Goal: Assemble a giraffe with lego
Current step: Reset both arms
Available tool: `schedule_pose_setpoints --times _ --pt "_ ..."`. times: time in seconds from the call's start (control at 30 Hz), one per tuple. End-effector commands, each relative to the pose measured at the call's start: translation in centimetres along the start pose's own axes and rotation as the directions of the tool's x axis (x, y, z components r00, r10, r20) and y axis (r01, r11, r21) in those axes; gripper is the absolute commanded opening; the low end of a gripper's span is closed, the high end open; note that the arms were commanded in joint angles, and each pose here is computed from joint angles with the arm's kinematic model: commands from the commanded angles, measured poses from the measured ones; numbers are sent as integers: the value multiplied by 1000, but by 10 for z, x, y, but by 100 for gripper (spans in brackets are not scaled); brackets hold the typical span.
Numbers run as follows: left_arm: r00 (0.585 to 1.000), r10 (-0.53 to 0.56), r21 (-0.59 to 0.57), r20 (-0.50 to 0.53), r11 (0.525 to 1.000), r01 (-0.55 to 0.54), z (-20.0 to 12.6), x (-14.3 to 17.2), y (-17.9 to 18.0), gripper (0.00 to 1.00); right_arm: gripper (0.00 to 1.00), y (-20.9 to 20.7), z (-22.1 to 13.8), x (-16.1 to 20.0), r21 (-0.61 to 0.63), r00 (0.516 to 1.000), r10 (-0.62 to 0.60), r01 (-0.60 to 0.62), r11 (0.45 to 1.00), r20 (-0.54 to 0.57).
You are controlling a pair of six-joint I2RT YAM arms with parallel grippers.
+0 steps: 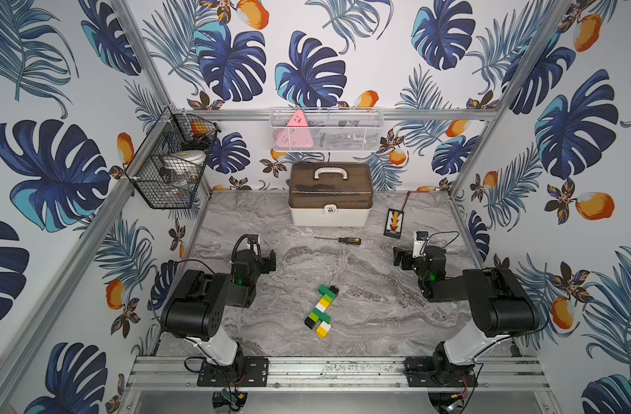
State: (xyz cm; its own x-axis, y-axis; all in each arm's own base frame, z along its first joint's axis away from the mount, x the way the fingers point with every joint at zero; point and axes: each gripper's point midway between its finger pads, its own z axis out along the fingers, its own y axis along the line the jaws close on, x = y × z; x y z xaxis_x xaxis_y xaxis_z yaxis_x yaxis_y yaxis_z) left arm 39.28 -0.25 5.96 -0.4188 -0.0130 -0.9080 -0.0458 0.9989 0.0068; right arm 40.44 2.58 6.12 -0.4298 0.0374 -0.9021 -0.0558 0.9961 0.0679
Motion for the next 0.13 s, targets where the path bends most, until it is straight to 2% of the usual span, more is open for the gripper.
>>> schedule_pose_setpoints --times 0.0,0.1 --pt "998 10 -9 54 1000 -9 0 -15 1 99 100 -1 1 -7 6 1000 -4 4 1000 23" --pt "998 10 -9 55 1000 -9 0 -15 1 99 100 -1 0 -8 6 999 -5 5 1000 31"
